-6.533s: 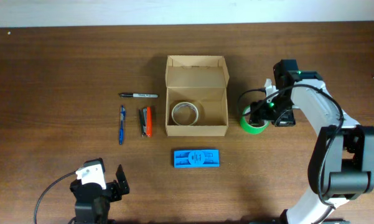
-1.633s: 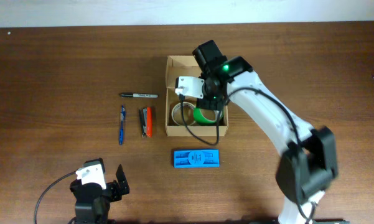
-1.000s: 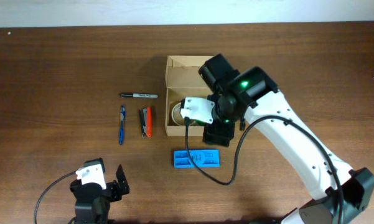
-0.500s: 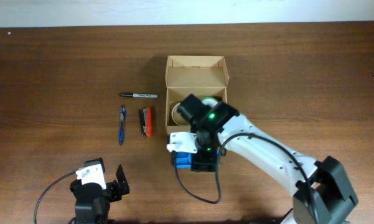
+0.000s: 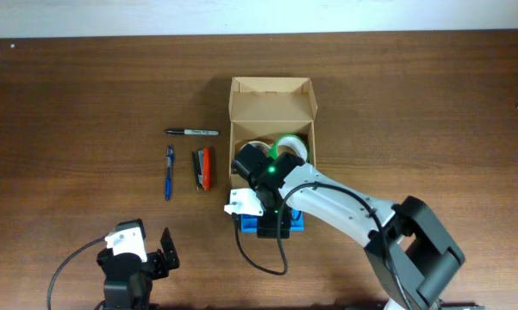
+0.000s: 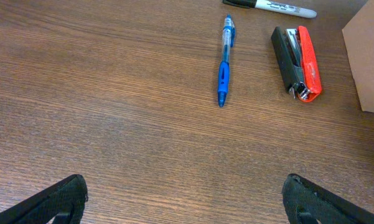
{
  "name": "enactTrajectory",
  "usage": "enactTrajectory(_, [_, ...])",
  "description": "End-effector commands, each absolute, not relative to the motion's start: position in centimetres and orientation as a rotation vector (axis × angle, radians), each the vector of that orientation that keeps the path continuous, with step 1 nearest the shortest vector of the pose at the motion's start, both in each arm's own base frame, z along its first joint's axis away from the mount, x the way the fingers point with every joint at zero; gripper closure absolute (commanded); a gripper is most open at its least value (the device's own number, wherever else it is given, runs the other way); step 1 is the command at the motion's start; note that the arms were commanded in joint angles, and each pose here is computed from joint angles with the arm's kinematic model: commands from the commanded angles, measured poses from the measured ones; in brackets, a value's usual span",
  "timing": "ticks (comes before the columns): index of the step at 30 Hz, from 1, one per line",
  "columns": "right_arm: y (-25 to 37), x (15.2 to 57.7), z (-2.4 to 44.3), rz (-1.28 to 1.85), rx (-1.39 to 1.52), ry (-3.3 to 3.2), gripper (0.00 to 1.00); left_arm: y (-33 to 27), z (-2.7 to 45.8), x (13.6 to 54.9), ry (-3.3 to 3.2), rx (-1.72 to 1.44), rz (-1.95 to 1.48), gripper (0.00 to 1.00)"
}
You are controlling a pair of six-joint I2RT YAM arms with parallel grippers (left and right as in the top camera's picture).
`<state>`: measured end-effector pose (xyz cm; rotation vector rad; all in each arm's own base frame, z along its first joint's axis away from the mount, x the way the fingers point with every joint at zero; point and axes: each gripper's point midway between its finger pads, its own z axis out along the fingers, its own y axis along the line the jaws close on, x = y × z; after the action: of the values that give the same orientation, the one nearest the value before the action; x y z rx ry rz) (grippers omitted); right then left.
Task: Pack container
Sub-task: 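Move the right gripper to the blue plastic holder and grasp it, then lift the blue holder into the box and set it upright, release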
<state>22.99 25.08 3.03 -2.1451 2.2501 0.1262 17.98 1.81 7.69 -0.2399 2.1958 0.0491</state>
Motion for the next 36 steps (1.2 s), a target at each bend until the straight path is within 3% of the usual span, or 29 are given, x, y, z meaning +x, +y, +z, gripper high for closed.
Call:
enactTrajectory(1, [25.0, 23.3, 2.0, 0.093, -2.142, 2.265, 0.16, 2.0, 7.5, 18.0, 2.196, -0.228, 0.071, 0.01])
enactTrajectory(8, [24.3, 24.5, 0.6, -0.013, -2.143, 2.278, 0.16, 2.0, 7.5, 18.0, 2.196, -0.228, 0.071, 0.01])
enactTrajectory(25, [24.1, 24.3, -1.3, 0.082, -2.136, 2.341, 0.17, 2.0, 7.5, 18.0, 2.197, -0.228, 0.071, 0.01])
enactTrajectory(28, [24.1, 24.3, -1.3, 0.083, -2.137, 2.341, 0.28, 2.0, 7.5, 18.0, 2.196, -0.228, 0.071, 0.0])
enactTrajectory(32, [24.1, 24.2, -1.3, 0.083, -2.141, 2.341, 0.54, 2.0, 7.5, 18.0, 2.196, -0.228, 0.071, 0.01])
enactTrajectory(36, [24.4, 23.2, -1.2, 0.112, -2.17, 2.342, 0.56, 2.0, 7.5, 18.0, 2.196, -0.228, 0.071, 0.0])
